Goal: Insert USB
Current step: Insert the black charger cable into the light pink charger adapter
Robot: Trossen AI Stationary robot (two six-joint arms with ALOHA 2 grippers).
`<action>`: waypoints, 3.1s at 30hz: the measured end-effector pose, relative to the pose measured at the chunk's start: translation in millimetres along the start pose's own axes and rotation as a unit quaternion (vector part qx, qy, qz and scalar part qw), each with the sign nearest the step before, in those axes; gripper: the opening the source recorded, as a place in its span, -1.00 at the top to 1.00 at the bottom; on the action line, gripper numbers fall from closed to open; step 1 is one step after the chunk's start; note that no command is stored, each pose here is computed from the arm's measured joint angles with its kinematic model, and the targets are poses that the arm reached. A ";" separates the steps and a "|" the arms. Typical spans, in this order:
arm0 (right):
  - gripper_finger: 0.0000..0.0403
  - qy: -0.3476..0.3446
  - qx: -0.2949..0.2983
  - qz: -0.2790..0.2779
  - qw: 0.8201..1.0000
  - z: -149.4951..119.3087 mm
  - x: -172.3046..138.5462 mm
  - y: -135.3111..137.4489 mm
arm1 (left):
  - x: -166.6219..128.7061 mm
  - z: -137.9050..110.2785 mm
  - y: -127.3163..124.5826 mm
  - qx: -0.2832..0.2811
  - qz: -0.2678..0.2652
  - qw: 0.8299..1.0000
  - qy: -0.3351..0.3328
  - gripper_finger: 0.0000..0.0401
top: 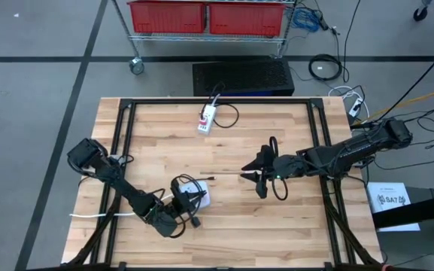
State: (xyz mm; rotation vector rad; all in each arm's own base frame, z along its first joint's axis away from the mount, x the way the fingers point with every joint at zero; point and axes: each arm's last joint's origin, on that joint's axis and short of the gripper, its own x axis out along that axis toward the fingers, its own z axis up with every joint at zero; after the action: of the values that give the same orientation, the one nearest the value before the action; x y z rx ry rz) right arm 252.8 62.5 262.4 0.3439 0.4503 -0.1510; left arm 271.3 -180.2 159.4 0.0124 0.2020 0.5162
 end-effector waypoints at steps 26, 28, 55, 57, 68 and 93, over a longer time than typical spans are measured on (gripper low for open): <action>0.47 0.000 -0.005 0.000 1.000 0.1 0.0 0.0 | -3.2 -9.7 3.6 -0.018 0.015 1.000 0.019 0.97; 0.47 0.000 -0.005 0.000 1.000 0.1 -0.1 0.0 | -3.2 -10.1 3.7 -0.020 0.014 0.999 0.021 0.97; 0.47 0.002 -0.006 0.002 1.000 -0.1 0.0 0.1 | 29.6 -3.5 14.1 0.004 -0.041 0.997 0.062 0.97; 0.47 0.002 -0.006 0.002 1.000 -0.1 -0.1 0.1 | 29.6 -9.1 15.6 0.021 -0.038 0.997 0.071 0.97; 0.47 0.005 -0.011 0.007 1.000 -2.0 -1.2 3.1 | 25.9 5.2 18.3 0.001 -0.040 0.998 0.058 0.97; 0.38 0.050 -0.066 0.089 0.993 -41.0 9.6 49.6 | 47.8 49.2 25.1 -0.020 -0.335 0.942 0.012 0.98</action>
State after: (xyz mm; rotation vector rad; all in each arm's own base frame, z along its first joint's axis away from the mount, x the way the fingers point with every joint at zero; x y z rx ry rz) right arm 255.8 122.7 238.0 0.2617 0.5242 0.0708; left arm 309.2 -132.9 200.3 -0.1000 0.2048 -0.1611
